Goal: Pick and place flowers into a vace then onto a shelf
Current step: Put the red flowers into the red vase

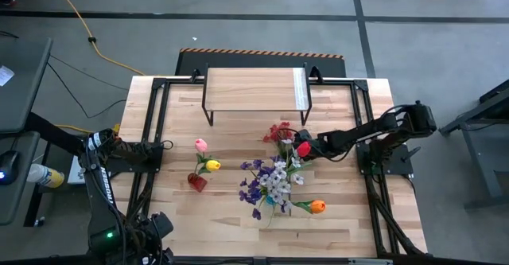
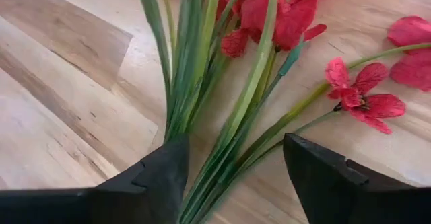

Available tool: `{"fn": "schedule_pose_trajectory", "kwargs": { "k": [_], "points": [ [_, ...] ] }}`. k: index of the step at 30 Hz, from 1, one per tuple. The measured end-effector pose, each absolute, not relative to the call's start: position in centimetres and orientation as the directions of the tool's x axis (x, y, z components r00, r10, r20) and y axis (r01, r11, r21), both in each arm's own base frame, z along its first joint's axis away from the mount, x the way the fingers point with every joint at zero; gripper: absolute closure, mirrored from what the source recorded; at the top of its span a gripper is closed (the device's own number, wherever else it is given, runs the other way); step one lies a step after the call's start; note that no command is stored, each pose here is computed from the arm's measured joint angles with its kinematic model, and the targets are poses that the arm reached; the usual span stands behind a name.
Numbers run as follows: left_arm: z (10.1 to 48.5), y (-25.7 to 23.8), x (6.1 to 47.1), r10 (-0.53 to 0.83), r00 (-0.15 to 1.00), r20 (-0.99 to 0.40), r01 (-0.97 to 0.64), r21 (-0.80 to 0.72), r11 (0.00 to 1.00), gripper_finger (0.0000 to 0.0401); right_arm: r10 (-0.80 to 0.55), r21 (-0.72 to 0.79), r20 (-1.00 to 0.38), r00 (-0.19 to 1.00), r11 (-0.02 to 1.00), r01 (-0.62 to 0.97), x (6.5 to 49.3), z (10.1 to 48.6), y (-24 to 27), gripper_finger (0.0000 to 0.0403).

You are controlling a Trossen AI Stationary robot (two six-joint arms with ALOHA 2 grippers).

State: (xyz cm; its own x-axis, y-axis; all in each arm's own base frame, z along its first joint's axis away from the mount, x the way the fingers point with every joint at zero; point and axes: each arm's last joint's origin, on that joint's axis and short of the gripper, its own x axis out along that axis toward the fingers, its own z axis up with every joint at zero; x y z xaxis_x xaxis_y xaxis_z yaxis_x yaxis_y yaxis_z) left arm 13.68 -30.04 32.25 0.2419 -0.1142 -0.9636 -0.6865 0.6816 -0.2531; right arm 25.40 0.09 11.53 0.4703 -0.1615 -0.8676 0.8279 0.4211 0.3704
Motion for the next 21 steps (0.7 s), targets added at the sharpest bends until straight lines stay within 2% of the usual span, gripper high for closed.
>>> {"fn": "schedule_pose_trajectory", "kwargs": {
  "k": [13, 19, 21],
  "points": [
    [32.3, -30.0, 13.7, -0.115, 0.242, -0.963, -0.685, -0.254, 0.683, 0.0016, -0.179, 0.282, -0.904, 0.389, 0.436, 0.855, 24.6, 11.1, -0.2, 0.0334],
    [32.3, -30.0, 13.7, -0.115, 0.242, -0.963, -0.685, -0.254, 0.683, 0.0016, -0.168, 0.235, -0.926, 0.337, 0.439, 0.867, 24.1, 10.9, -0.2, 0.0392],
    [32.3, -30.1, 13.7, -0.116, 0.243, -0.963, -0.685, -0.255, 0.683, 0.0016, -0.163, 0.214, -0.936, 0.312, 0.440, 0.872, 23.9, 10.8, -0.2, 0.0398]
  ]
}}
